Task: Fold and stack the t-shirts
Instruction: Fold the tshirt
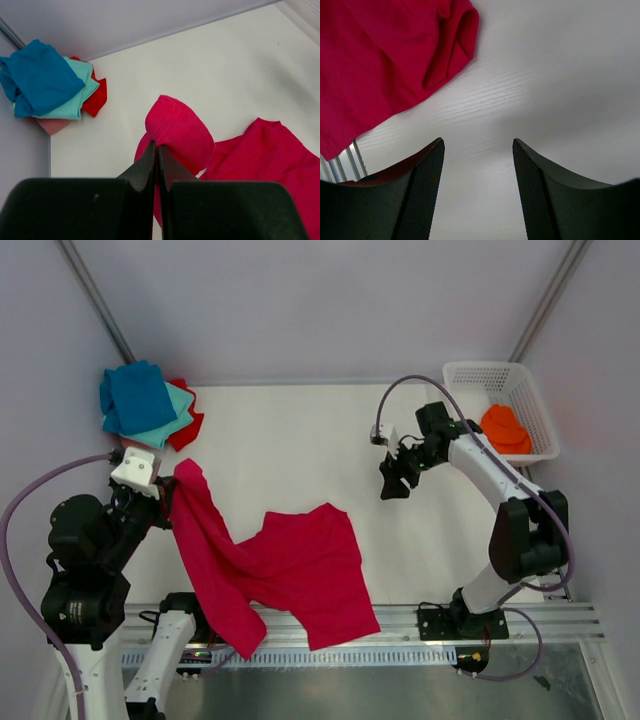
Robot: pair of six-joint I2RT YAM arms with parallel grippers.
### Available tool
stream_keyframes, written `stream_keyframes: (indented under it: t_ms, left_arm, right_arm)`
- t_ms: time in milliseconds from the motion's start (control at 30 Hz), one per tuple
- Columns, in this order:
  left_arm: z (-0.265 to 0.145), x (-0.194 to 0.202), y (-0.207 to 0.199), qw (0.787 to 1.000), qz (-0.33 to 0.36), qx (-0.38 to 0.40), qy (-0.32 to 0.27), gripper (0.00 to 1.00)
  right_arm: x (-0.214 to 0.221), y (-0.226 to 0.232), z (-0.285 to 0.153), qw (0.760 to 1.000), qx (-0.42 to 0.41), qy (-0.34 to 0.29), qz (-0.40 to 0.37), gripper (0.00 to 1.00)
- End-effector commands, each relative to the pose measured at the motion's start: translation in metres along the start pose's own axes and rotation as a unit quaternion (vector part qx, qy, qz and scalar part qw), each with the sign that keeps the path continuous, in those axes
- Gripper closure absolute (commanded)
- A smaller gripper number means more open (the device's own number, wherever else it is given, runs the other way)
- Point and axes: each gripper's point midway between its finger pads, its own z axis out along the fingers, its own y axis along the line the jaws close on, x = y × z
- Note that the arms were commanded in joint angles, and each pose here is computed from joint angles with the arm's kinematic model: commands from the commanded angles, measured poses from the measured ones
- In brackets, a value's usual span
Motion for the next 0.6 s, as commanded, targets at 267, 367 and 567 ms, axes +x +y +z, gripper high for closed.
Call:
stream_keyframes:
  t_ms: [267,367,567]
  left_arm:
    - [0.017,-0.009,0.009,1.000,-0.011,-0.013,-0.014,1.00]
    - [0.019,-0.006,0.009,1.000,-0.015,-0.013,-0.010,1.00]
    - [0.028,0.003,0.011,1.000,-0.017,-0.014,0.004,1.00]
  right_arm:
    - [-0.037,0.007,0.075,0.989,-0.094,0.046,-0.102,0.38]
    - [-0.043,0.018,0.097,0.985,-0.120,0.055,-0.115,0.38]
    - [-0.062,0.041,0.121,0.977,-0.153,0.060,-0.133,0.38]
